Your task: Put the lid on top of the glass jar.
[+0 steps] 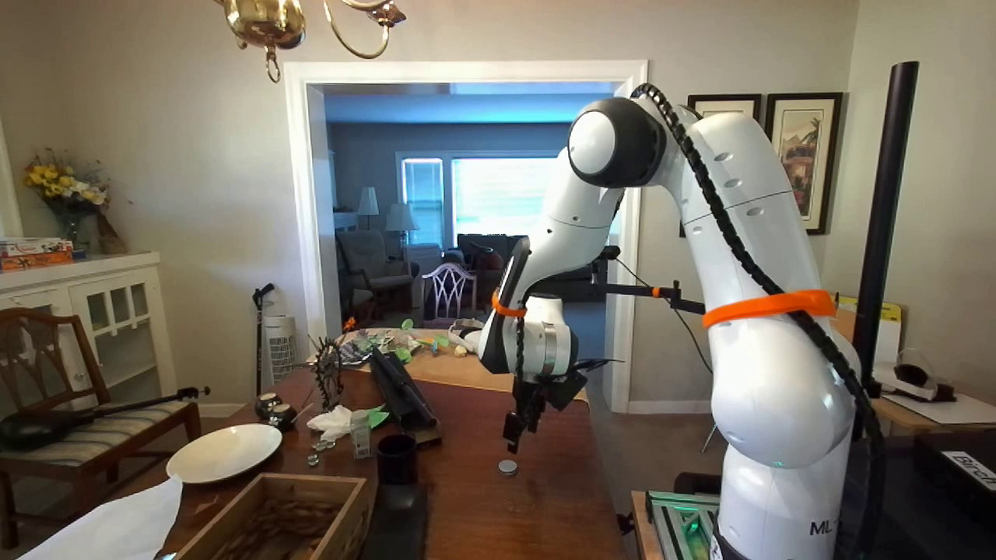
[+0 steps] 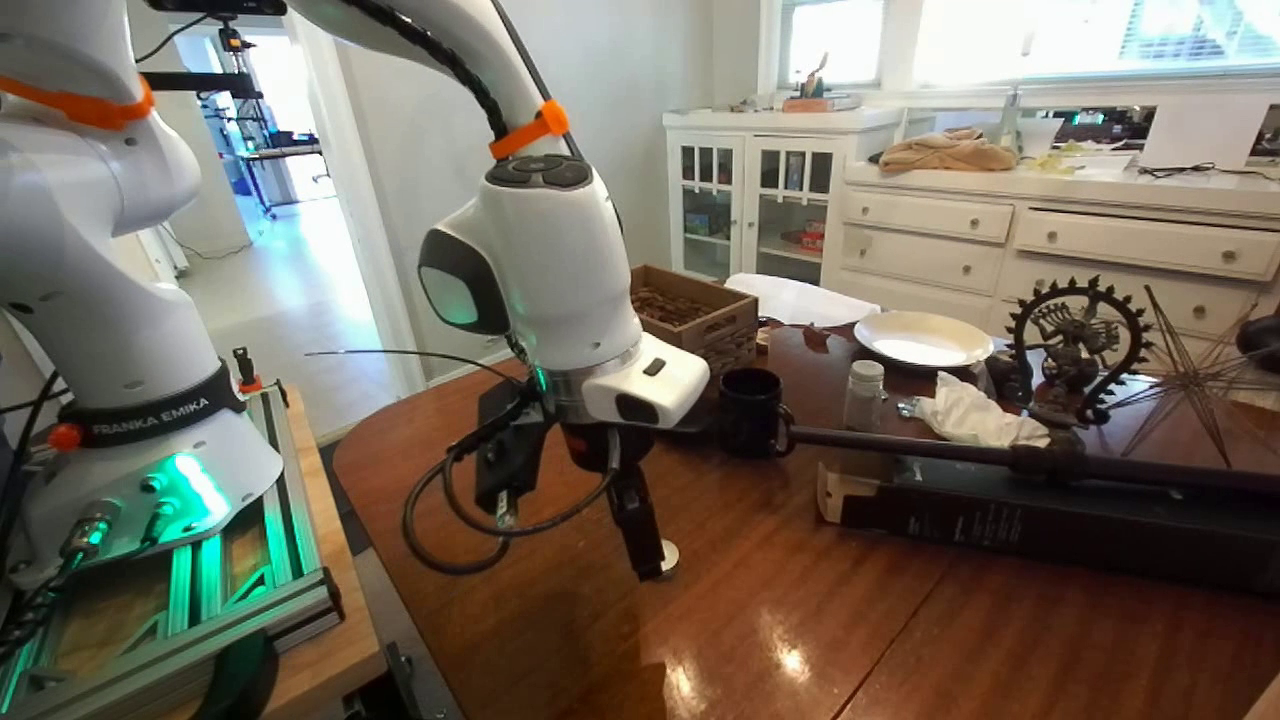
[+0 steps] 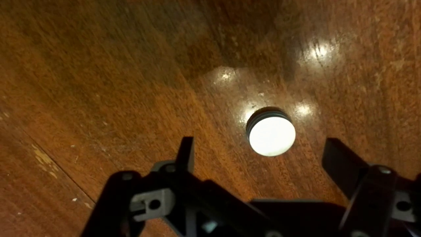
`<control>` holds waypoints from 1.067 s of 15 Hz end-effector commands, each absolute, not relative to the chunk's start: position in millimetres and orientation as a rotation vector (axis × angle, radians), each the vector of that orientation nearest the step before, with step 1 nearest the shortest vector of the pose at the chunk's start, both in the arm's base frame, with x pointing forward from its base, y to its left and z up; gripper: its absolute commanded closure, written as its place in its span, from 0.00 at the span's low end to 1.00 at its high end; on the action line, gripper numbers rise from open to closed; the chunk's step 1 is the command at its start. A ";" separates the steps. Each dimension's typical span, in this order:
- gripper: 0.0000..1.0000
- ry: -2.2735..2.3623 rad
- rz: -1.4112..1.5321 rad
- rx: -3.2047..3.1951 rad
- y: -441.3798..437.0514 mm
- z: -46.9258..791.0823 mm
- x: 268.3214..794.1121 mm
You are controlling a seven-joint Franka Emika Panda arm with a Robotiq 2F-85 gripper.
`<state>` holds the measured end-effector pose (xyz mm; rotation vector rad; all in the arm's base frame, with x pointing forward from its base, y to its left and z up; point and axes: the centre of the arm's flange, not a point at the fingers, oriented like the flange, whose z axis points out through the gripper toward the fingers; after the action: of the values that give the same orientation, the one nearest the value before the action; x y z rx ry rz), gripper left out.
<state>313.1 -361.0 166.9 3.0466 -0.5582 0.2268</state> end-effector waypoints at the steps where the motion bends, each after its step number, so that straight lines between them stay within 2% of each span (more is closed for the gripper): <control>1: 0.00 -0.555 0.206 3.032 -356.6 143.9 310.7; 11: 0.00 -0.497 0.261 3.007 -353.8 110.8 299.1; 16: 0.00 -0.520 0.339 3.022 -348.6 107.9 311.4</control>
<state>311.4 -350.2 121.1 3.0223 -0.5136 0.2881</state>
